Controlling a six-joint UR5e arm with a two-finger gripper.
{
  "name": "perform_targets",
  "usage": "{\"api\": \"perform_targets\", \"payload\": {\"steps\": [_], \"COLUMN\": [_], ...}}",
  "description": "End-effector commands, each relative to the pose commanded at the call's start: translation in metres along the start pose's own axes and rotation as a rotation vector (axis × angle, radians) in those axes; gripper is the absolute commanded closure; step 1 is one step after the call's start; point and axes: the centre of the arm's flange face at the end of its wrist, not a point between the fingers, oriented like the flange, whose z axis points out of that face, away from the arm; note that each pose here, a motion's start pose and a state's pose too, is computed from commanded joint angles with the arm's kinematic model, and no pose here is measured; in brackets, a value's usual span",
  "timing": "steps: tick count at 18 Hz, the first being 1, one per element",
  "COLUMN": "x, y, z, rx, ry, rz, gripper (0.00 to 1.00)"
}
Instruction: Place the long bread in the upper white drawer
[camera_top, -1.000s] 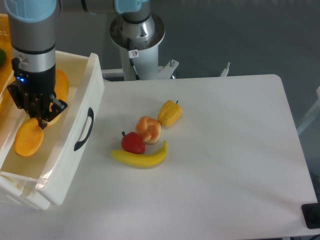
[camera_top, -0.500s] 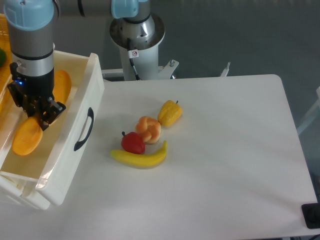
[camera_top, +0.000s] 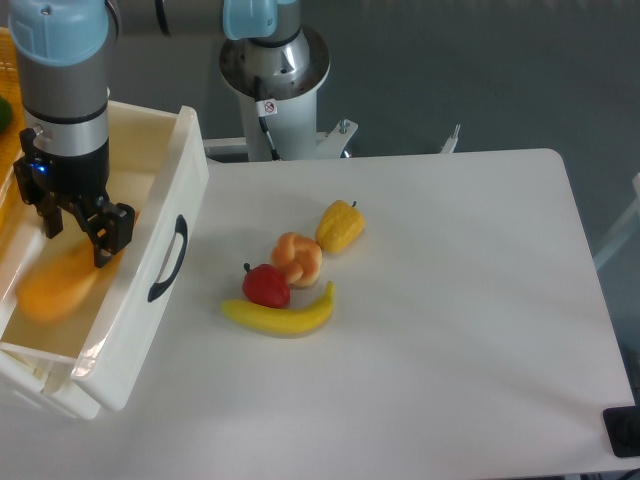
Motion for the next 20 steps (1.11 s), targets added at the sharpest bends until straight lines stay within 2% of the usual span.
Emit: {"api": "perform_targets", "payload": {"steps": [6, 8, 11, 13, 16, 20], "x": [-0.027, -0.054, -0.084, -0.114, -0.164, -0.221], "y": [0.005, 0.01, 0.023, 0.037, 0.064, 0.104], "z": [-0.017, -0.037, -0.044, -0.046, -0.042, -0.019], "rx": [0.025, 0.048, 0.012, -0.006, -0.061, -0.162], "ry": [-0.027, -0.065, -0.141, -0.17, -0.204, -0.217], "rz": [-0.037, -0.042, -0.055, -0.091, -0.087, -0.117], "gripper": [0.0, 0.0, 0.0, 0.0, 0.0, 0.0]}}
